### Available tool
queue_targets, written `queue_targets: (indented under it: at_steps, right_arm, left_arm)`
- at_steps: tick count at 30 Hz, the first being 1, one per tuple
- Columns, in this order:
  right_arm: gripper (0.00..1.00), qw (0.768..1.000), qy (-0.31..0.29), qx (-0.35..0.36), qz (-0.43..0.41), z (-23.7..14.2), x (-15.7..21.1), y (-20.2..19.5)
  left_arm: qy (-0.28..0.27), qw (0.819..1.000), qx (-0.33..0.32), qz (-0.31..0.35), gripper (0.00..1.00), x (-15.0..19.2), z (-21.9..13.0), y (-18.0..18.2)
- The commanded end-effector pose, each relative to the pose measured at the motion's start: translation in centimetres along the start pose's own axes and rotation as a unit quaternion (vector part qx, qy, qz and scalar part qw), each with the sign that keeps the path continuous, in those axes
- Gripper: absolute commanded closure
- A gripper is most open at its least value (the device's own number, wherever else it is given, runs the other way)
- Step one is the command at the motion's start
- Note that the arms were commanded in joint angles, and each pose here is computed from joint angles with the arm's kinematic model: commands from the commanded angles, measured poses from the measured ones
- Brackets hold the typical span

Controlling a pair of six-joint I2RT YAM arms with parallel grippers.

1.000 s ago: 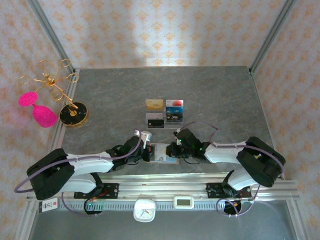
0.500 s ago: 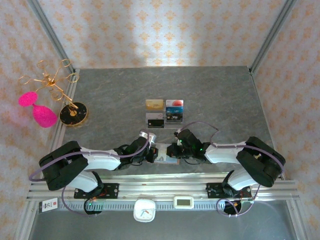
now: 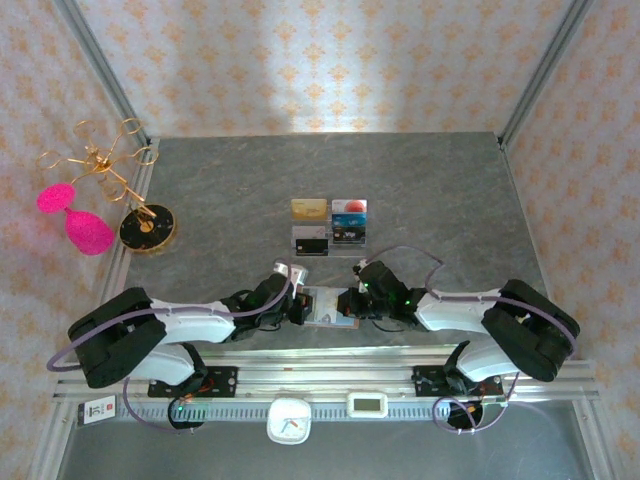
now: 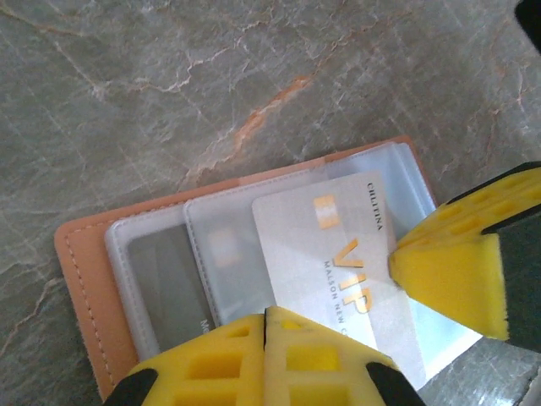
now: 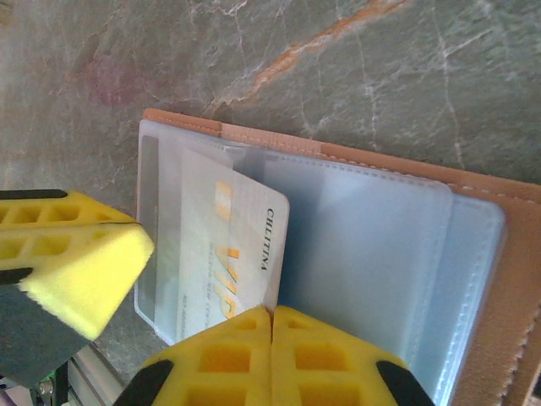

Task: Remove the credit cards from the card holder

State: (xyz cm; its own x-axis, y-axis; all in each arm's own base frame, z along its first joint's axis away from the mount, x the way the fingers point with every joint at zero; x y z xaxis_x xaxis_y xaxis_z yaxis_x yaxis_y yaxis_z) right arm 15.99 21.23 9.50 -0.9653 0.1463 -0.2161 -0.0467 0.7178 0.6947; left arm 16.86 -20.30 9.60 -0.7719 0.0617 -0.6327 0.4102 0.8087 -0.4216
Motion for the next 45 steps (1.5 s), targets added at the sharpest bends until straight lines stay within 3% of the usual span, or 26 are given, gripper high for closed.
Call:
queue_targets:
  at_steps: [1,10,14,18,22,25,31,37,42,45]
  right_arm:
    - [1.00,1.000,-0.004,0.010,-0.004,0.1,-0.1,-0.3]
    - [1.00,1.000,-0.005,0.000,-0.005,0.1,-0.1,-0.1]
    - [0.82,1.000,-0.001,-0.011,0.000,0.2,0.1,-0.2]
    - [0.78,1.000,0.004,-0.015,0.000,0.5,0.1,-0.2]
    - [0.82,1.000,0.007,-0.020,0.001,0.9,-0.1,0.0]
    - [1.00,1.000,-0.001,-0.008,0.005,0.7,-0.2,-0.3]
    - [1.00,0.998,-0.055,0.024,0.036,-2.7,-0.5,-3.0]
    - [1.00,0.993,-0.110,-0.005,-0.046,-6.3,-2.1,0.2]
    - [1.00,0.975,-0.191,-0.032,-0.113,-9.9,-4.9,4.6]
    - [1.00,0.959,-0.221,-0.042,-0.171,-11.5,-6.9,7.6]
  left_arm:
    - [-0.019,1.000,0.024,0.002,1.00,-1.1,-0.1,-1.4]
    - [0.019,1.000,0.003,0.003,1.00,0.2,1.5,-0.8]
    - [0.041,0.999,-0.014,0.002,1.00,1.2,1.8,-0.1]
    - [0.046,0.999,-0.011,-0.001,1.00,1.5,1.7,0.1]
    - [0.057,0.998,-0.007,0.000,1.00,1.8,1.9,0.1]
    - [0.054,0.998,-0.011,-0.001,1.00,1.8,1.7,0.2]
    - [0.035,0.999,-0.011,-0.005,1.00,1.3,1.1,0.6]
    - [-0.026,1.000,0.006,-0.006,1.00,-2.1,-0.4,-0.7]
    - [-0.142,0.990,-0.006,0.000,0.60,-7.3,-5.5,-1.8]
    - [-0.191,0.981,-0.029,0.004,0.42,-9.3,-8.9,-1.5]
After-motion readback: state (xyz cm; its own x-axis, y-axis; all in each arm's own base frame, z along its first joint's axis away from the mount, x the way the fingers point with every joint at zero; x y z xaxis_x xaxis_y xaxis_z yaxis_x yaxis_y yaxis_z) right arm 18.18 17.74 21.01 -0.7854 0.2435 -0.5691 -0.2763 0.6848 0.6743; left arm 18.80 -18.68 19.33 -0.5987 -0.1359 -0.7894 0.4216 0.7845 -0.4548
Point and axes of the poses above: each hand's point on the last joint's axis, 136 mm out from that joint toward the fingers, its own z axis out along the fingers, its own y axis along the line the jaws close on, x = y × z, the point moved 9 cm from there along -z, back along the fingers, and after that the axes turned 5 degrees about z, right-handed, at the moved point
